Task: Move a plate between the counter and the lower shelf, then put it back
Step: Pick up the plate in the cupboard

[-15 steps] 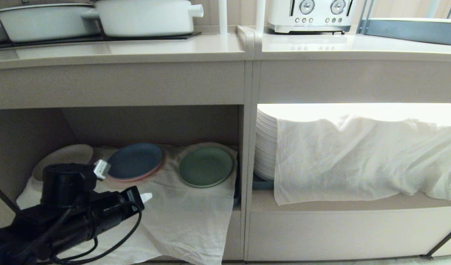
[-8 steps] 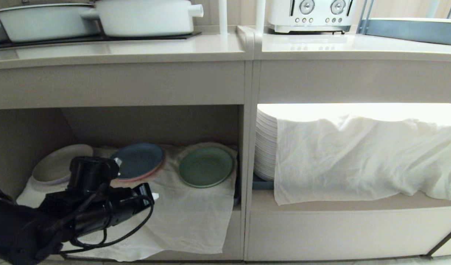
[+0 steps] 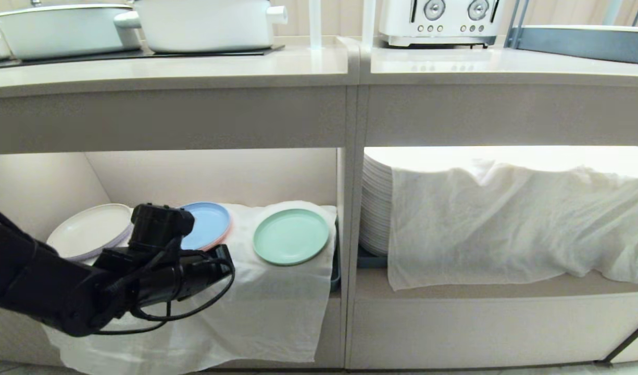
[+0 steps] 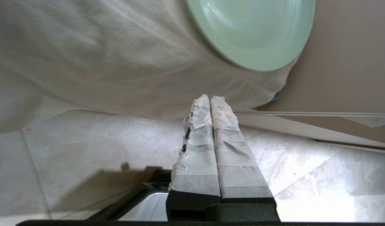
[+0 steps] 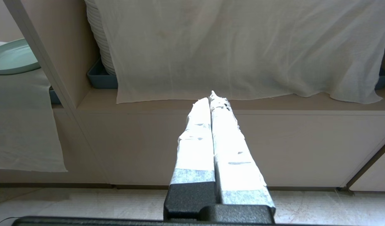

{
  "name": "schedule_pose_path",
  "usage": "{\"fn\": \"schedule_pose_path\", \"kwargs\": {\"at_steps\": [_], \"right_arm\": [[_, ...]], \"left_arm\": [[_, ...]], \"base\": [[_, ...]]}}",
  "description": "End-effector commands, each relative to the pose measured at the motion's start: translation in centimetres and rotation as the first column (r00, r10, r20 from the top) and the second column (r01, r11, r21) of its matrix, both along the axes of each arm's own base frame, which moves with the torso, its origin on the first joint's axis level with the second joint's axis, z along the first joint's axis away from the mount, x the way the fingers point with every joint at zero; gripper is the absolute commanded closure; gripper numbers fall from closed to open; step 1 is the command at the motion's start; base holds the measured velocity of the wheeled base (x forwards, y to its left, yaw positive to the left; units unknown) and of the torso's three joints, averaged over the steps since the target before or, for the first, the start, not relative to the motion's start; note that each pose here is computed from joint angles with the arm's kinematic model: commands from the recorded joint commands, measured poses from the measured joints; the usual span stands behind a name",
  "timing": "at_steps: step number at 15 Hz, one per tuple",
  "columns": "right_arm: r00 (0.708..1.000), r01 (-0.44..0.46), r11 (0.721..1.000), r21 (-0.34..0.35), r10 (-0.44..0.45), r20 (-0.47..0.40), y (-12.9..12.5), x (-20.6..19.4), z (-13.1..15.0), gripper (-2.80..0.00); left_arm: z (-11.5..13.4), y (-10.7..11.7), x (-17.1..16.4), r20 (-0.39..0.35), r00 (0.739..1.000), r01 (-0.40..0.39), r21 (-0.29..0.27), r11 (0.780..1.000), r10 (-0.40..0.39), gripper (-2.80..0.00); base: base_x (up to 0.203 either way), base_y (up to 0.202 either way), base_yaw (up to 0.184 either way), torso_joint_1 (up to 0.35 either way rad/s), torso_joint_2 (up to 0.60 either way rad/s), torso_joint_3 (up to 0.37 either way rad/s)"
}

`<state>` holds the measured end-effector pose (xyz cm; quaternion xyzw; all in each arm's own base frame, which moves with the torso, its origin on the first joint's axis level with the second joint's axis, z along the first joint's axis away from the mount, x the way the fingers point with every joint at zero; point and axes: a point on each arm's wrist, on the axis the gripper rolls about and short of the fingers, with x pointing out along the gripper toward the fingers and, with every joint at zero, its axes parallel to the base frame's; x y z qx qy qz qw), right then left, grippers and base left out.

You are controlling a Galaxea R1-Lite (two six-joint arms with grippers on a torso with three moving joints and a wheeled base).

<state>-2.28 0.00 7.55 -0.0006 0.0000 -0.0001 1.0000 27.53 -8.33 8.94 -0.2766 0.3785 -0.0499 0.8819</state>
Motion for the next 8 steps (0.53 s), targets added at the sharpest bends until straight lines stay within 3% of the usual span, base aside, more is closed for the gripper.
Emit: {"fn": "schedule_pose_path", "kwargs": {"at_steps": [1,3,4,8], "right_arm": [[1.000,0.000,1.000,-0.001,0.000,0.000,0.0,0.0,0.0,0.00],[1.000,0.000,1.000,0.000,0.000,0.000,0.0,0.0,0.0,0.00],[1.000,0.000,1.000,-0.001,0.000,0.000,0.0,0.0,0.0,0.00],[1.000,0.000,1.000,0.000,0.000,0.000,0.0,0.0,0.0,0.00]], "left_arm": [[-0.3,-1.0,0.7,-0.009,1.000,0.002,-0.024,1.000,-0.002,0.00],[-0.5,-1.7,1.2,-0.016,1.000,0.007,-0.034,0.999,-0.008,0.00],[-0.6,-1.9,1.3,-0.013,1.000,0.010,-0.035,0.999,-0.010,-2.80],[-0.6,-2.1,1.8,-0.006,1.000,0.010,-0.038,0.999,-0.010,-2.80]], "base": [[0.000,0.000,0.000,0.000,0.00,0.000],[0.000,0.000,0.000,0.000,0.00,0.000],[0.000,0.000,0.000,0.000,0.00,0.000],[0.000,0.000,0.000,0.000,0.00,0.000]]}}
